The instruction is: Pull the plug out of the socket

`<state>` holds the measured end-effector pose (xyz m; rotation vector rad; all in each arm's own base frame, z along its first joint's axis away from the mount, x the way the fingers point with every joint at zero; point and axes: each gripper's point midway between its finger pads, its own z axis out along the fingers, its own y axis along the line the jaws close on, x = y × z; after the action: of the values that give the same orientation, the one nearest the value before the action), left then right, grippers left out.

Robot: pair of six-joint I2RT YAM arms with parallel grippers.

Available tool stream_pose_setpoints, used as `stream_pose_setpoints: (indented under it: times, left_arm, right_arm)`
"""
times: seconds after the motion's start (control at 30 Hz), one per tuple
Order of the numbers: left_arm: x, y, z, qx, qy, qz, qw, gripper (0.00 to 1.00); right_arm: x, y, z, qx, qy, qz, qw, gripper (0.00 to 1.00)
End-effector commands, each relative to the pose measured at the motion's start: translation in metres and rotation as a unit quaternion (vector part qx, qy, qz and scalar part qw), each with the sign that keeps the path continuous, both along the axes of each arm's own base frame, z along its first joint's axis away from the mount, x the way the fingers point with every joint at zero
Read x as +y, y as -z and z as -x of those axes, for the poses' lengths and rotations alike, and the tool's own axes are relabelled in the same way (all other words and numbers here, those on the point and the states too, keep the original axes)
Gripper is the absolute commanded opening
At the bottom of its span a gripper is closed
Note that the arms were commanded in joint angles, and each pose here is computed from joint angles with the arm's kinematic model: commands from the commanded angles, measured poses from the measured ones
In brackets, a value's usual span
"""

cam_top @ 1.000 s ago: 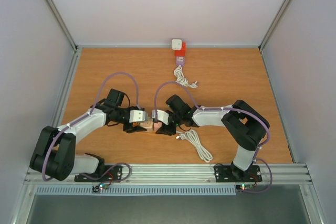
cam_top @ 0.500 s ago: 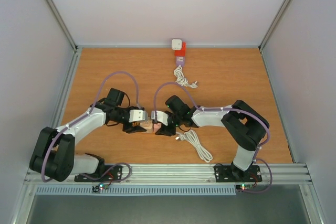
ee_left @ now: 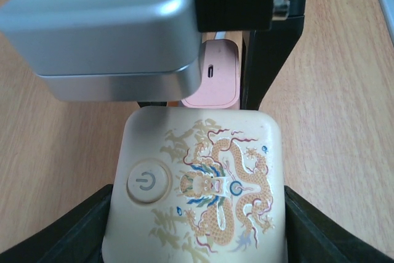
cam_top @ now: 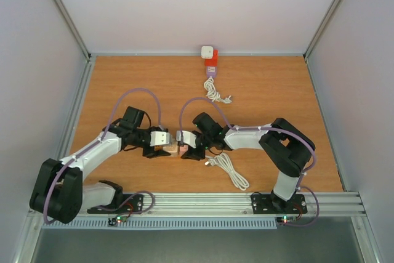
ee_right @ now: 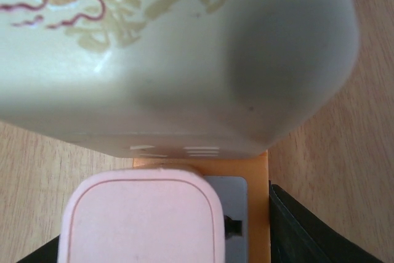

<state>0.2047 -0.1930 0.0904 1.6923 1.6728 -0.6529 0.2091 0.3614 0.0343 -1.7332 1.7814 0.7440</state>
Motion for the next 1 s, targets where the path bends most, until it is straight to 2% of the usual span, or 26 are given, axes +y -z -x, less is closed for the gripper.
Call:
stream_pose_setpoints:
  times: [0.0, 0.1, 0.3, 0.57, 0.97]
  left_arm:
    - [-0.017, -0.033, -0.013, -0.011, 0.013, 0.057, 0.998, 0.4]
    - [-0.02, -0.037, -0.014, 0.022, 0.02, 0.056, 0.998, 0.39]
    - [-0.021, -0.036, -0.015, 0.042, 0.023, 0.053, 0.997, 0.39]
    - [-0.01, -0.028, -0.017, -0.053, 0.027, 0.027, 0.998, 0.4]
    - [-0.003, -0.03, -0.023, -0.062, 0.011, 0.008, 0.998, 0.38]
  right_arm:
    - [-0.019, 0.035, 0.011, 0.019, 0.004, 0.066, 0.998, 0.11]
    - [-0.019, 0.036, 0.011, 0.014, 0.005, 0.071, 0.997, 0.1]
    - [-0.02, 0.037, 0.01, 0.012, 0.005, 0.072, 0.997, 0.1]
    - [-0.019, 0.038, 0.009, 0.014, 0.008, 0.075, 0.997, 0.09]
    - [-0.02, 0.039, 0.007, 0.013, 0.013, 0.08, 0.997, 0.09]
